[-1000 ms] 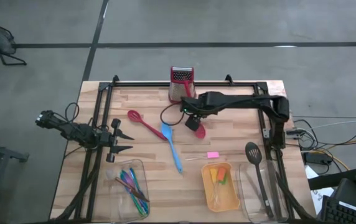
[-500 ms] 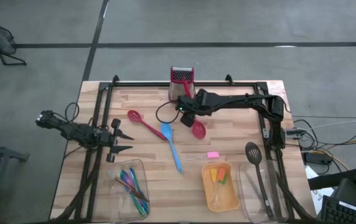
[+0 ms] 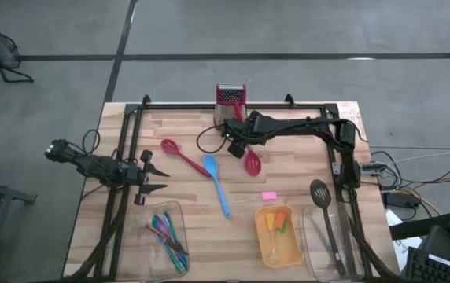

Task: Pick & Place Kitchen Items
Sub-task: Put the right red serving spoon into the right transparent bin

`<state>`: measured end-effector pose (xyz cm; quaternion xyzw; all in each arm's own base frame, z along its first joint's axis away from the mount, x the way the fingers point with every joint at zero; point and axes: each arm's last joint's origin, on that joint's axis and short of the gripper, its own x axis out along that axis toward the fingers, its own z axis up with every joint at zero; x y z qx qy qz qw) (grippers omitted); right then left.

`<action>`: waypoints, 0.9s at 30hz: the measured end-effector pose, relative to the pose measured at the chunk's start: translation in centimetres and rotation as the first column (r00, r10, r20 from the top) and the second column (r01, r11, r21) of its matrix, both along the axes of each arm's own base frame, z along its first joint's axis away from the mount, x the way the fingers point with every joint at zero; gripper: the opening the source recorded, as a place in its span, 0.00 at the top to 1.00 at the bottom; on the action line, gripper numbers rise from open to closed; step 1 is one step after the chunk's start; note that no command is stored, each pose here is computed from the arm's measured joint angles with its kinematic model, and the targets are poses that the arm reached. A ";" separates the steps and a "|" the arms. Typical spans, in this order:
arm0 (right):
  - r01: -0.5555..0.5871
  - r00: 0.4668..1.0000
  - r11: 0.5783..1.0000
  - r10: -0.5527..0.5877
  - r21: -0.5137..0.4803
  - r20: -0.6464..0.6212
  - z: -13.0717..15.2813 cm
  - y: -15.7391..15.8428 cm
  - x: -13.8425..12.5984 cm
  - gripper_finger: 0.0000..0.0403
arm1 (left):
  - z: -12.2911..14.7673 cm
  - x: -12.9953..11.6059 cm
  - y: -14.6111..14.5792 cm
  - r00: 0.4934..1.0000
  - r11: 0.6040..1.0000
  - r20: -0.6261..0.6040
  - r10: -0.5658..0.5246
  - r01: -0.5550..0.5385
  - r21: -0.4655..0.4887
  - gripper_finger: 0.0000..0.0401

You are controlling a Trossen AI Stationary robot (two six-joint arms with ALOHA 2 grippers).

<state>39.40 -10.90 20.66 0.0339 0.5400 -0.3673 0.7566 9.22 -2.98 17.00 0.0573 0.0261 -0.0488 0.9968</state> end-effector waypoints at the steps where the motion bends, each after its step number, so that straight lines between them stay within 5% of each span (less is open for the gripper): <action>1: -0.004 1.000 1.000 0.004 0.000 -0.001 0.0 0.0 0.0 0.59 | 0.0 0.0 0.0 1.000 1.000 0.000 0.000 0.000 0.000 0.60; 9: -0.038 0.999 0.999 0.038 -0.004 -0.007 1.1 0.5 -0.4 0.89 | 0.0 0.0 0.0 1.000 1.000 0.000 0.000 0.000 0.000 0.60; 19: -0.031 0.996 0.999 0.028 0.043 0.081 6.4 3.5 -3.1 0.91 | 0.0 0.0 0.0 1.000 1.000 -0.001 0.000 0.000 0.000 0.60; 27: 0.018 0.986 0.972 -0.056 0.235 0.158 12.1 8.4 -8.6 0.91 | 0.0 0.0 0.0 1.000 1.000 0.000 0.000 0.000 0.000 0.60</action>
